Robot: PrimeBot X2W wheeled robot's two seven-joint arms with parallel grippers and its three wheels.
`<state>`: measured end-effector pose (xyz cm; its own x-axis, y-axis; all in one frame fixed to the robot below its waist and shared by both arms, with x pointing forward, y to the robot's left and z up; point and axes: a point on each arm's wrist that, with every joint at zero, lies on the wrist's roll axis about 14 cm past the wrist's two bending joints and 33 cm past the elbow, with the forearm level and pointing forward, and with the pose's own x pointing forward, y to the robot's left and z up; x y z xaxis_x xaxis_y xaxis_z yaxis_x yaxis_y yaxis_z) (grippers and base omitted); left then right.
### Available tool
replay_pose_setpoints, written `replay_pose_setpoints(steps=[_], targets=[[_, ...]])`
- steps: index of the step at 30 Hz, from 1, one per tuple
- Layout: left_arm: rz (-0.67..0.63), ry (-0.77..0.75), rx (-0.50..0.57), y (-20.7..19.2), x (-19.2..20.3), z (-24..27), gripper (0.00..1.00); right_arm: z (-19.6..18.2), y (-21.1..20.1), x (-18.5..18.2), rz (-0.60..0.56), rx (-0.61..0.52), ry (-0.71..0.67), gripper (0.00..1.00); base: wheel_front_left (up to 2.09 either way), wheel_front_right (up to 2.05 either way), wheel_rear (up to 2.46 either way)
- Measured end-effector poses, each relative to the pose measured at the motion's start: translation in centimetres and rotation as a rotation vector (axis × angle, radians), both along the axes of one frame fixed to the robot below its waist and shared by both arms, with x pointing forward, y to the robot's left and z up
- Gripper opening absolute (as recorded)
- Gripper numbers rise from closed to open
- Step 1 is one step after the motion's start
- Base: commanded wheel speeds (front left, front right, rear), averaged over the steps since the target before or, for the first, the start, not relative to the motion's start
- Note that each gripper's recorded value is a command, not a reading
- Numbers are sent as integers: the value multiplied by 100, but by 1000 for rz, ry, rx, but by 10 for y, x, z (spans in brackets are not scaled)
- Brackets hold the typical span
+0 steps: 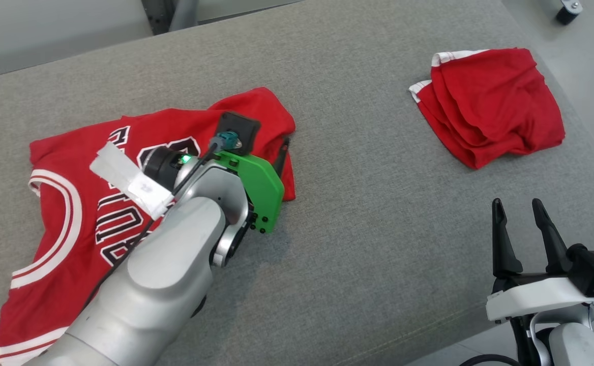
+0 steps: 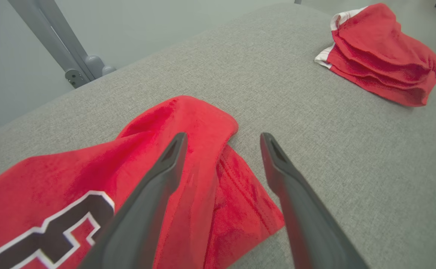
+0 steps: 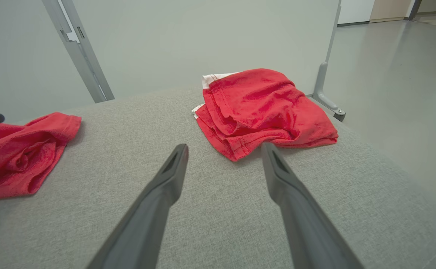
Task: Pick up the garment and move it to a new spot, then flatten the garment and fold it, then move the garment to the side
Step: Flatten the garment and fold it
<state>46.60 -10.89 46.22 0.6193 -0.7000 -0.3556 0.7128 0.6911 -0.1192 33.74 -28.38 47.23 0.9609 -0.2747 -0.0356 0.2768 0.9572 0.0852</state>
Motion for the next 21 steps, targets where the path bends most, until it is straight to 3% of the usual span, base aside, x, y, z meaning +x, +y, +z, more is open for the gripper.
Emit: replay_pose_setpoints(steps=[9,16,17,18,19,20,21], targets=[[-44,42,74,-18,17,-42,100,-2,-27,-23,-102,-14,27,100,0,0,0],[-37,4,92,-24,29,-44,100,-3,-32,-30,-122,-17,38,100,0,0,0],[-36,7,103,-23,29,-47,84,-3,-32,-30,-123,-17,37,100,0,0,0],[-34,11,115,-21,28,-49,49,-2,-32,-30,-122,-16,36,100,0,0,0],[-32,16,126,-19,28,-52,35,-2,-32,-31,-122,-16,35,100,0,0,0],[-33,20,134,-18,27,-54,4,-2,-32,-30,-121,-16,33,100,0,0,0],[-32,23,142,-16,27,-56,0,-1,-31,-30,-121,-15,31,100,0,0,0]])
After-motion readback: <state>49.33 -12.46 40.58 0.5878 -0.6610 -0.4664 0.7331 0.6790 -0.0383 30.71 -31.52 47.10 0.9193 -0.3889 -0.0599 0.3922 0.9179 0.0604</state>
